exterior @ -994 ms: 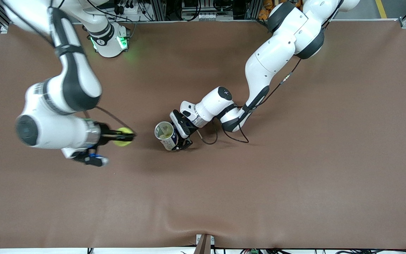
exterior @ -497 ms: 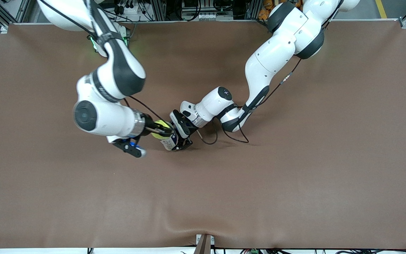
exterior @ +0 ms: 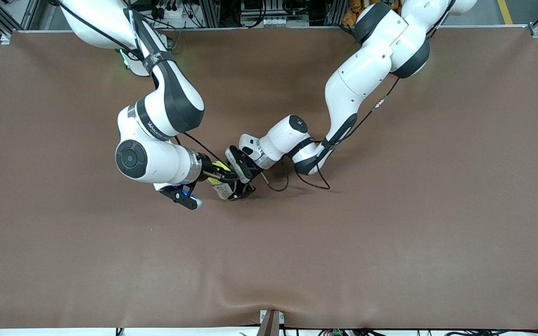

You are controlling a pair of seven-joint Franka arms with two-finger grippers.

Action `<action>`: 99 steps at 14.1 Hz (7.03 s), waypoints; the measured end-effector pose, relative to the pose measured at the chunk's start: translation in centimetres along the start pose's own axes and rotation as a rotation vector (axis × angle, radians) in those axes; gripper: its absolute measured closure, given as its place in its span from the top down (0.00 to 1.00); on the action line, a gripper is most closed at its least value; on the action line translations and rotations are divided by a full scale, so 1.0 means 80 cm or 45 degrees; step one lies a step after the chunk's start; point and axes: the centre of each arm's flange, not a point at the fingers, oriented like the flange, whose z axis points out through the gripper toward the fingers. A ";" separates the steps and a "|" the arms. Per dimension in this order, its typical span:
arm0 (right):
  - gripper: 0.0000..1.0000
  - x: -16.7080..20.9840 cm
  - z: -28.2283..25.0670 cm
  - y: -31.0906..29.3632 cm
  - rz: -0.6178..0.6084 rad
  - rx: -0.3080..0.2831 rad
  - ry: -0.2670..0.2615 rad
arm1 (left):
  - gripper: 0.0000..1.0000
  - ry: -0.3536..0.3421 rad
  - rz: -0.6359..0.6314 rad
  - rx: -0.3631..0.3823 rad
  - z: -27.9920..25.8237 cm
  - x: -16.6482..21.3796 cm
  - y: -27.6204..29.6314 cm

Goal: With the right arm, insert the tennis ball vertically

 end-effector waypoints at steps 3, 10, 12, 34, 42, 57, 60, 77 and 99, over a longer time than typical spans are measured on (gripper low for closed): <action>1.00 0.010 -0.009 0.006 0.014 0.009 0.012 | 0.80 0.001 0.000 0.001 0.000 0.000 0.000; 1.00 0.103 -0.064 0.097 -0.261 -0.068 0.107 | 0.84 0.000 0.001 0.002 0.000 0.000 -0.001; 1.00 0.141 -0.103 0.153 -0.323 -0.096 0.147 | 0.97 -0.002 0.000 0.004 0.000 -0.002 -0.003; 1.00 -0.002 -0.387 0.401 -0.447 -0.263 0.255 | 1.00 -0.556 -0.154 0.183 -0.125 0.013 -0.137; 1.00 -0.004 -0.400 0.416 -0.515 -0.290 0.236 | 1.00 -0.921 -0.485 0.397 -0.279 0.110 -0.208; 1.00 -0.021 -0.421 0.389 -0.450 -0.287 0.318 | 1.00 -1.074 -0.886 0.583 -0.626 0.223 -0.256; 1.00 -0.021 -0.425 0.393 -0.433 -0.283 0.326 | 1.00 -1.089 -0.914 0.596 -0.658 0.239 -0.257; 1.00 -0.027 -0.421 0.383 -0.450 -0.291 0.305 | 1.00 -1.047 -1.222 0.719 -0.840 0.217 -0.310; 1.00 -0.028 -0.429 0.395 -0.423 -0.289 0.298 | 1.00 -1.040 -1.236 0.656 -0.863 0.190 -0.294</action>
